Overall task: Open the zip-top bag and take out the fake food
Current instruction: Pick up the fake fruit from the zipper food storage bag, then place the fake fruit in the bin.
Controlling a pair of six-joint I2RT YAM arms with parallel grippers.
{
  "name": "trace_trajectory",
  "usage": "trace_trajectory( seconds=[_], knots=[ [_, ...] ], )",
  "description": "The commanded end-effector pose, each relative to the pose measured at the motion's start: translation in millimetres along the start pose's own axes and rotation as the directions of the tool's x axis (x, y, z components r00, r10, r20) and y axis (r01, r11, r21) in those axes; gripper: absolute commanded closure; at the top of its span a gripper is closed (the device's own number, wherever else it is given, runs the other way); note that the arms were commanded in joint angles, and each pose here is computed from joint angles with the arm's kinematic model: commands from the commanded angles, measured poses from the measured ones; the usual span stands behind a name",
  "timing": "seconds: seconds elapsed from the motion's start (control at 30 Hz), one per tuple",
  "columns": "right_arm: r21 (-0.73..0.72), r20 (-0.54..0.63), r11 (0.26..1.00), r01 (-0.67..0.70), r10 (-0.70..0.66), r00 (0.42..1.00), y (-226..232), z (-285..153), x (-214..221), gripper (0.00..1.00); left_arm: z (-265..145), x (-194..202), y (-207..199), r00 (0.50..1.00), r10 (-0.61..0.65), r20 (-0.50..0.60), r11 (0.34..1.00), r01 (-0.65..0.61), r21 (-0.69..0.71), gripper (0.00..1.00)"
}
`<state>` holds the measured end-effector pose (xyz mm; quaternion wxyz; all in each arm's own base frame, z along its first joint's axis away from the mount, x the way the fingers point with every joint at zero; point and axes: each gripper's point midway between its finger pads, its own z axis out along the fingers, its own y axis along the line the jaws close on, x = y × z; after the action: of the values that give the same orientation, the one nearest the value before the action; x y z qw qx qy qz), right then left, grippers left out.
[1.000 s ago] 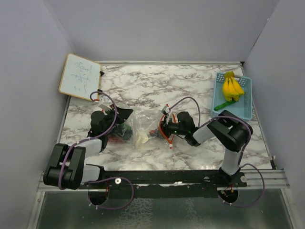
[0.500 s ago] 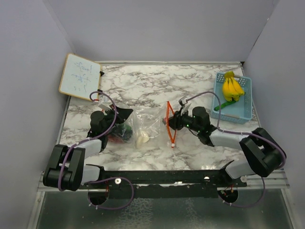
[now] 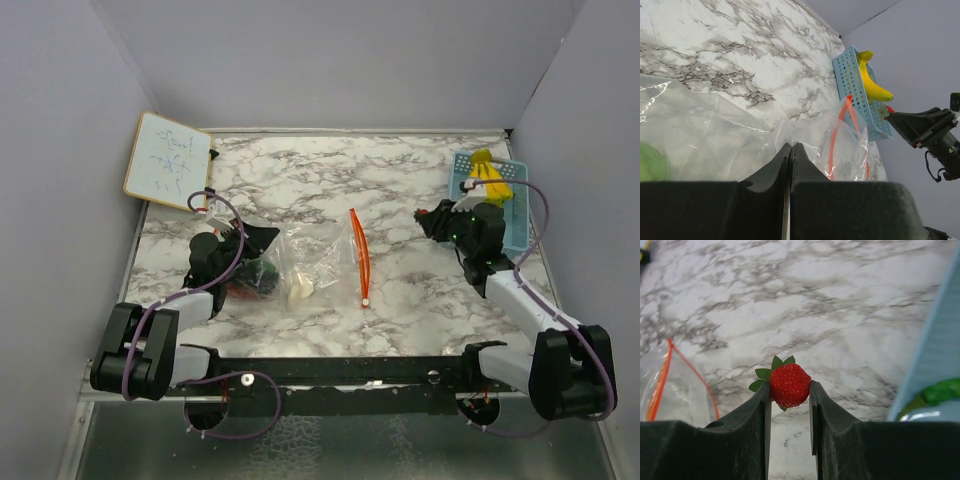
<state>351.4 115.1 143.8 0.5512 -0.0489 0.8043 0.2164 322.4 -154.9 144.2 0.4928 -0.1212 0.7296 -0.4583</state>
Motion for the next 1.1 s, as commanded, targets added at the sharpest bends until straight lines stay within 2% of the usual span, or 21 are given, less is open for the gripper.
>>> trace_trajectory(
  seconds=[0.0, 0.13, 0.17, 0.23, 0.33, 0.43, 0.53, 0.57, 0.6, 0.63, 0.7, 0.8, 1.07],
  knots=[
    [0.203, 0.122, 0.973, -0.108, 0.084, 0.989, -53.5, -21.0, -32.0, 0.81, -3.2, -5.9, -11.1, 1.000, 0.009, 0.017, 0.999, -0.010, 0.045, 1.00],
    [0.362, 0.211, 0.908, -0.212, 0.142, 0.967, -99.0, -39.9, -40.1, 0.80, -5.7, -3.9, -8.8, 1.000, 0.016, 0.015, 0.999, -0.017, 0.033, 1.00],
    [0.387, 0.234, 0.894, -0.225, 0.141, 0.962, -106.3, -44.7, -42.5, 0.77, -6.2, -3.4, -8.0, 1.000, 0.017, 0.015, 0.999, -0.017, 0.032, 1.00],
    [0.423, 0.261, 0.879, -0.217, 0.111, 0.959, -113.8, -51.5, -48.5, 0.72, -6.8, -1.8, -7.6, 1.000, 0.015, 0.012, 0.999, -0.015, 0.032, 1.00],
    [0.502, 0.274, 0.834, -0.227, 0.096, 0.957, -128.0, -60.6, -48.8, 0.72, -6.3, -3.0, -8.2, 1.000, 0.018, 0.014, 0.999, -0.019, 0.034, 1.00],
    [0.571, 0.335, 0.779, -0.260, 0.068, 0.940, -140.1, -78.4, -50.1, 0.72, -5.8, -3.8, -9.4, 1.000, 0.017, 0.016, 0.999, -0.018, 0.038, 1.00],
    [0.598, 0.367, 0.760, -0.254, 0.021, 0.930, -143.6, -90.2, -55.0, 0.62, -5.9, -2.7, -9.2, 1.000, 0.016, 0.012, 0.999, -0.016, 0.041, 1.00],
    [0.599, 0.363, 0.761, -0.248, 0.018, 0.932, -143.6, -89.9, -54.7, 0.54, -5.4, -2.7, -9.3, 1.000, 0.014, 0.011, 0.999, -0.015, 0.042, 1.00],
    [0.596, 0.357, 0.764, -0.245, 0.021, 0.934, -143.0, -88.5, -54.6, 0.38, -5.1, -2.6, -9.1, 1.000, 0.014, 0.010, 0.999, -0.015, 0.042, 1.00],
    [0.592, 0.345, 0.769, -0.241, 0.029, 0.938, -142.4, -86.0, -53.0, 0.29, -5.0, -2.1, -9.5, 1.000, 0.013, 0.008, 0.999, -0.013, 0.045, 1.00],
    [0.567, 0.323, 0.791, -0.231, 0.045, 0.945, -137.9, -79.6, -49.9, 0.22, -5.1, -2.4, -10.9, 1.000, 0.010, 0.009, 0.999, -0.010, 0.052, 1.00],
    [0.475, 0.290, 0.864, -0.167, 0.026, 0.957, -119.8, -68.9, -46.3, 0.21, -5.5, -5.3, -15.1, 1.000, 0.014, 0.017, 0.998, -0.015, 0.063, 1.00],
    [0.260, 0.235, 0.960, -0.099, 0.037, 0.971, -78.6, -50.8, -36.4, 0.26, 1.4, -21.4, -24.5, 0.998, 0.070, 0.004, 0.997, -0.071, 0.032, 1.00]
  ],
)
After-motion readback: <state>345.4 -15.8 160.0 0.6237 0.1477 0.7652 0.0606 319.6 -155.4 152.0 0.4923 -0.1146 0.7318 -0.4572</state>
